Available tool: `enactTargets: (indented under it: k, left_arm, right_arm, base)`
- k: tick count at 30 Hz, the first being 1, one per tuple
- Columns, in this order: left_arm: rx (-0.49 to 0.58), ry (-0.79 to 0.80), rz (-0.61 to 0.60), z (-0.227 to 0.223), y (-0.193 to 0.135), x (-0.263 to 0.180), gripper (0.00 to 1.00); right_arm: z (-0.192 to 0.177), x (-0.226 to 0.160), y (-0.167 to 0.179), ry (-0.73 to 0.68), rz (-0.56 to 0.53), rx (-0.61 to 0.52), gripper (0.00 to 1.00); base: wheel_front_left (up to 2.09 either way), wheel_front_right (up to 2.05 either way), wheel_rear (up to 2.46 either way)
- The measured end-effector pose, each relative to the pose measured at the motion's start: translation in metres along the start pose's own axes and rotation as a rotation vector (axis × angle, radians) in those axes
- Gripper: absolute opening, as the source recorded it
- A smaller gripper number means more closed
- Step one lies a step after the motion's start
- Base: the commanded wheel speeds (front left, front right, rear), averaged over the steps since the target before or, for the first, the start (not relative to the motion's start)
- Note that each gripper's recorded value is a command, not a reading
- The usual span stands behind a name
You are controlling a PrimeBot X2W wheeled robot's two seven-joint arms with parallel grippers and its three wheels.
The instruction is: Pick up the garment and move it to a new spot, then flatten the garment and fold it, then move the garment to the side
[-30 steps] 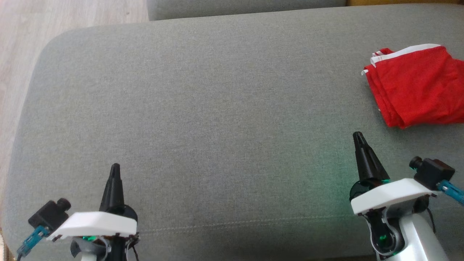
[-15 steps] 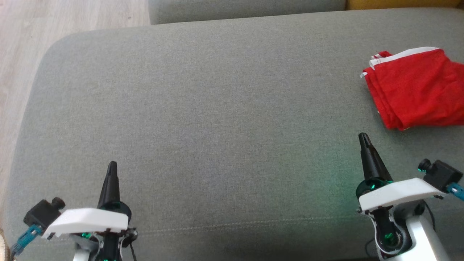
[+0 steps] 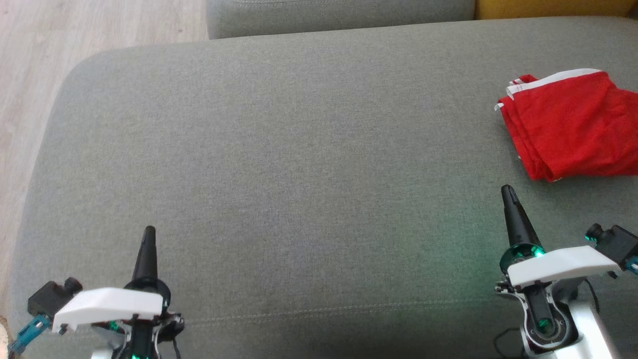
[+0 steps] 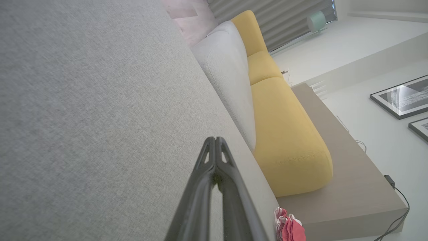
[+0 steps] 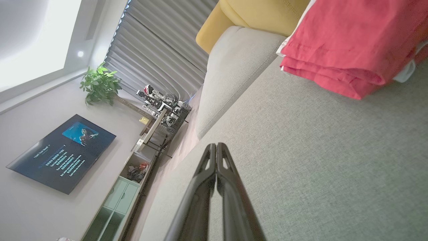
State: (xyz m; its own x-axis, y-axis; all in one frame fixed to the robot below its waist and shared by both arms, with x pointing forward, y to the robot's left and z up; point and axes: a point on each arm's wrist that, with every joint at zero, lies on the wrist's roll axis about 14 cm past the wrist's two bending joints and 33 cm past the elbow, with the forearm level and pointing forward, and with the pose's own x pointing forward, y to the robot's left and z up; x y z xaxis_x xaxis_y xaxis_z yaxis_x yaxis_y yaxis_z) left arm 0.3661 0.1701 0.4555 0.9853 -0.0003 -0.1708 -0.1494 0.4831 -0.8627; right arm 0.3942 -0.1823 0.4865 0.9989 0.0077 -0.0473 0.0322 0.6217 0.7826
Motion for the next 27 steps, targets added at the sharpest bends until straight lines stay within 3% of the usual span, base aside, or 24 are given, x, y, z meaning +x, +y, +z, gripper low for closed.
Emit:
enactTargets:
  k: [27]
  left_arm:
    - [-0.260, 0.011, -0.030, 0.0097, -0.0061, 0.0035, 0.00]
  right_arm:
    - [0.0094, -0.0040, -0.0042, -0.011, -0.018, 0.345, 0.00]
  base:
    - [0.00, 0.00, 0.00]
